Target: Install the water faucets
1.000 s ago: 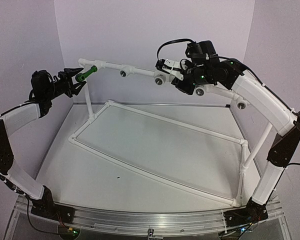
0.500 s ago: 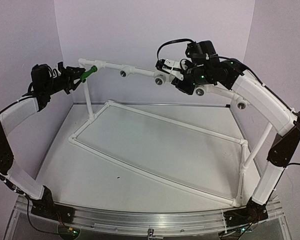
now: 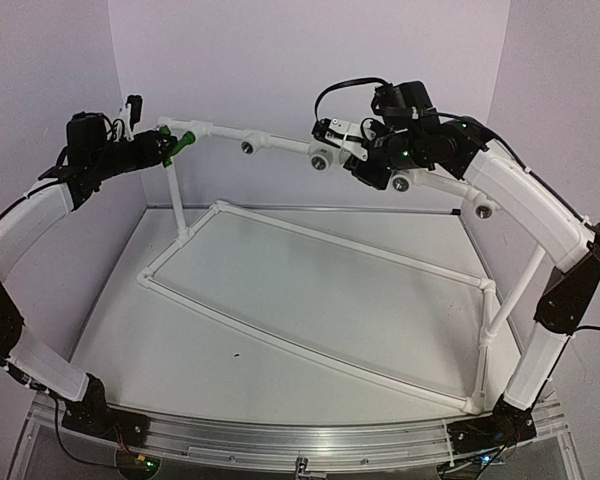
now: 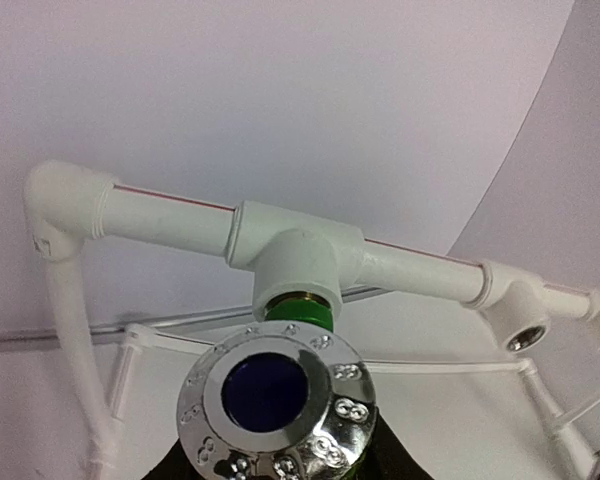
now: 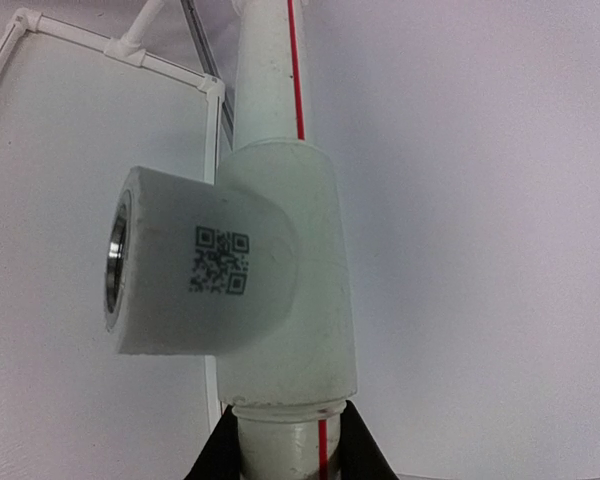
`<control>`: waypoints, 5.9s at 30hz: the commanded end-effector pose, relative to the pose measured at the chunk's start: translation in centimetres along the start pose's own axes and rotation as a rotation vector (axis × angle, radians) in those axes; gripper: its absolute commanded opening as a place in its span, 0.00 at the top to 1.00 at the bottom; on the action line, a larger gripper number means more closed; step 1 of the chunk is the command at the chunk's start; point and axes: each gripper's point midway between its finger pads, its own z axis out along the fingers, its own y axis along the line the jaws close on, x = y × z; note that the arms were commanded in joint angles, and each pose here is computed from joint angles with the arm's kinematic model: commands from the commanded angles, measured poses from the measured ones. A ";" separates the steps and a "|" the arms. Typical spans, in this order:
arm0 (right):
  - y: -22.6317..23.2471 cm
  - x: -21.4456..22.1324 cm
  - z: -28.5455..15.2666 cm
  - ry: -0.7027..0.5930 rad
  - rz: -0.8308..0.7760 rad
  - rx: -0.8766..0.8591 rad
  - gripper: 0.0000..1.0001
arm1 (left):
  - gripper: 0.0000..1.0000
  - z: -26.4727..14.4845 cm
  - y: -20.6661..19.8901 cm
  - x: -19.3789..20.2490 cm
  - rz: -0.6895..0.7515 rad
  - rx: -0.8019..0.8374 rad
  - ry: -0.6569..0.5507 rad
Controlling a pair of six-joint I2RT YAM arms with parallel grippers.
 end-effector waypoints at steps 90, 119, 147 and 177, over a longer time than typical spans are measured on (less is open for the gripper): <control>0.4 -0.2 1.1 0.014 0.170 -0.019 1.00 | 0.03 -6.1 -0.5 -2.4 -1.425 0.285 -0.266; 0.4 0.0 1.0 0.026 0.179 -0.010 1.00 | 0.60 -1.4 -2.1 -1.2 -0.865 -0.012 -0.076; 0.3 0.7 -0.3 0.034 0.170 -0.002 1.00 | 0.77 -3.0 0.0 2.3 0.995 -0.255 0.120; 0.5 0.3 0.7 0.031 0.188 -0.011 1.00 | 0.00 -13.0 1.0 1.3 0.145 -0.554 0.171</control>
